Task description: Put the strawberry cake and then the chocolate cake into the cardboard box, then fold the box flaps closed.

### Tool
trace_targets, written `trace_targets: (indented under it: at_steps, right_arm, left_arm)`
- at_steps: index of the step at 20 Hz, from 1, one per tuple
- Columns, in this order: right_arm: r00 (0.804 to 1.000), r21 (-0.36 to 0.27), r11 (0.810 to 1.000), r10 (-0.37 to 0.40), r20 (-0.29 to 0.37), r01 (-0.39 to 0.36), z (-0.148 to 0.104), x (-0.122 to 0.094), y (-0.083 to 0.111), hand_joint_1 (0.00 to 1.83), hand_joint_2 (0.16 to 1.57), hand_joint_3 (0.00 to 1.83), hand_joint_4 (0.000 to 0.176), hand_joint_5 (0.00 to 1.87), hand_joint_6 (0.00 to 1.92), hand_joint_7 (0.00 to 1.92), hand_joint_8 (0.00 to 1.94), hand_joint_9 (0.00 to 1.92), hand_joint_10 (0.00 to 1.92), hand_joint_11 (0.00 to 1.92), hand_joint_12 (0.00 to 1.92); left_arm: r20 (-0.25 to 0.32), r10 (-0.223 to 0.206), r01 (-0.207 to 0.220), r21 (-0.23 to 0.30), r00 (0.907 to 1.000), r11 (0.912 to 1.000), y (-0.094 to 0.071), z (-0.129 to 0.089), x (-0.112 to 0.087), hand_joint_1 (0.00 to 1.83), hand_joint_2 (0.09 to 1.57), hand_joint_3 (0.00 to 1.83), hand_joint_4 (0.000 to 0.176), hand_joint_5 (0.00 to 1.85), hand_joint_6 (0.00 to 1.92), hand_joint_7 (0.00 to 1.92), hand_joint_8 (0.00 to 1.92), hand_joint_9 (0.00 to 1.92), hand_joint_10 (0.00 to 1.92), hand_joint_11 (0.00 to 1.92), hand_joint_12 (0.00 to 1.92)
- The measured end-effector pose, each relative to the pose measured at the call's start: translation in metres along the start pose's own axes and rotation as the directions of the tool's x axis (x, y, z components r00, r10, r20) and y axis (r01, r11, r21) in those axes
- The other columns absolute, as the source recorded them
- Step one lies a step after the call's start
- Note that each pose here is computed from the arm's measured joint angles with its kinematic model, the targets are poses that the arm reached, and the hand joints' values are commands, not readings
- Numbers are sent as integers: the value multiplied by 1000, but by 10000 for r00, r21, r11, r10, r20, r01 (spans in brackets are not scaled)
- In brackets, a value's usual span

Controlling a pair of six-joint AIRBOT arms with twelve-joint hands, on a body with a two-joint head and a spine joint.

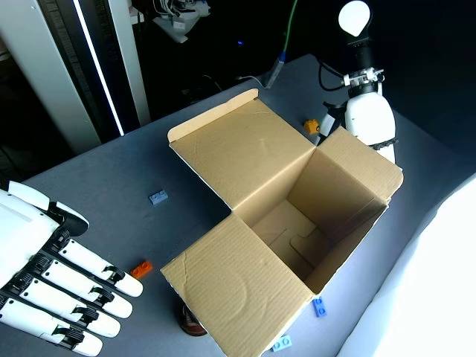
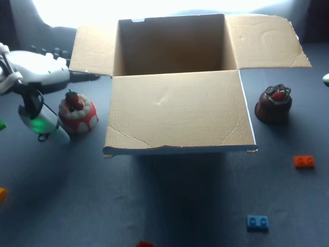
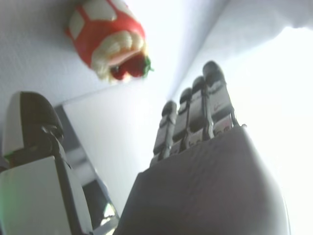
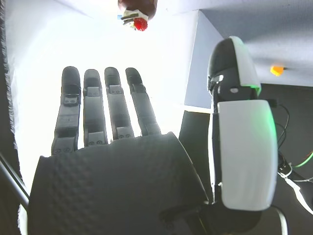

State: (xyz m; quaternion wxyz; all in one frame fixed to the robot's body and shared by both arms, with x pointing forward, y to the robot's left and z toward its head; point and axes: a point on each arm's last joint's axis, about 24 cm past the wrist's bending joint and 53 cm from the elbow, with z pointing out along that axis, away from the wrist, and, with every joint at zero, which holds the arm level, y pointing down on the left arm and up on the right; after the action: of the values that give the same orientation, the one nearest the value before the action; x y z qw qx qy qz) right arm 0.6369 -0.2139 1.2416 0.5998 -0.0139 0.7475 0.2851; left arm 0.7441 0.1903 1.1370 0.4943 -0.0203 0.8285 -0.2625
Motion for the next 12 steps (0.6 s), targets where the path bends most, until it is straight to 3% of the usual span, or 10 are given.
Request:
trace_targets:
  at_steps: [4, 12]
  right_arm:
    - [10000, -2, 10000, -4, 3, 4, 0, 0, 0, 437, 1078, 1, 0, 116, 0, 151, 3, 175, 4, 0, 502]
    - [10000, 0, 10000, -4, 0, 4, 0, 0, 0, 429, 1069, 0, 0, 131, 1, 144, 1, 181, 5, 0, 556]
  left_arm:
    - [-284, 61, -62, -32, 9996, 10000, 1, 7, 13, 1016, 903, 1, 62, 0, 0, 0, 0, 0, 0, 0, 90]
    - [-328, 119, -128, -271, 9994, 9996, 11, 21, 18, 969, 940, 12, 49, 0, 0, 0, 0, 0, 0, 0, 297]
